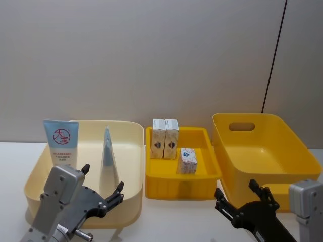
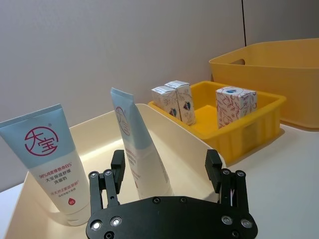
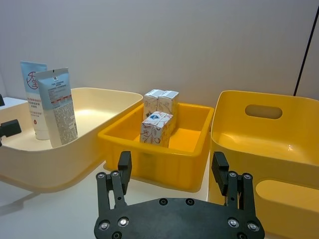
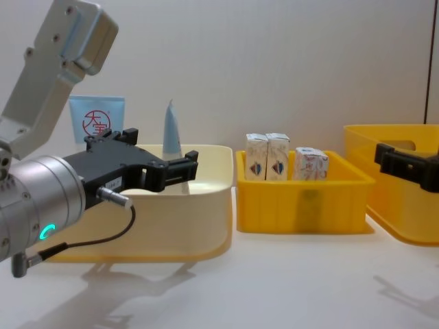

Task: Bimanual collaborative sorting of washing and personal care products

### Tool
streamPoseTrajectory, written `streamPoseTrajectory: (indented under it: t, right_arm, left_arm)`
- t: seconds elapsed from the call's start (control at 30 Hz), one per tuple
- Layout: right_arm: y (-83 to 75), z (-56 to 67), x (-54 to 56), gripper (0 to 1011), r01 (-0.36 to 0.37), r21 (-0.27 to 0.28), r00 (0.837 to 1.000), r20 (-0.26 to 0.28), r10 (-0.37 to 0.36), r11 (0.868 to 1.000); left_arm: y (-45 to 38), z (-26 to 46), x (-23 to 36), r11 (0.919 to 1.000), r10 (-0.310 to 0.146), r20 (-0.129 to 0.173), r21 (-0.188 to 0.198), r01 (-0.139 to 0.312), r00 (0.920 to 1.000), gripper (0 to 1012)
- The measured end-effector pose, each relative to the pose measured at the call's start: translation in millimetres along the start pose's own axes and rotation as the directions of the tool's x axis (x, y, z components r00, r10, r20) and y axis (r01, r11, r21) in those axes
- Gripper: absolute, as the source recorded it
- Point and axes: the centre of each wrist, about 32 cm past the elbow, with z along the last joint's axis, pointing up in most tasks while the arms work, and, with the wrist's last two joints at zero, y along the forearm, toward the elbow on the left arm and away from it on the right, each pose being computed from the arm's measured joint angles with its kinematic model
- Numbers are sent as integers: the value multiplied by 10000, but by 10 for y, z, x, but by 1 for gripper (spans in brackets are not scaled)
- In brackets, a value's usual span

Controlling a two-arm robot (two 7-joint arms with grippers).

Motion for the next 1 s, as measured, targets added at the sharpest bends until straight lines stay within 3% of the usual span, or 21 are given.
streamPoseTrajectory:
  t: [0.57, 0.83, 1.0]
  right_arm:
    - [24, 29, -6, 1001, -49, -26, 10000, 7, 49, 10000]
    - [210, 251, -96, 1001, -526, -391, 9986, 46, 528, 9979]
    - [432, 476, -214, 1001, -801, -841, 9968, -68, 798, 9932]
  left_arm:
    - [0, 0, 0, 10000, 0, 0, 0, 0, 10000, 1003]
    - [0, 0, 0, 10000, -1, 0, 0, 1, 10000, 1003]
    - [0, 0, 0, 10000, 0, 0, -1, 0, 10000, 1003]
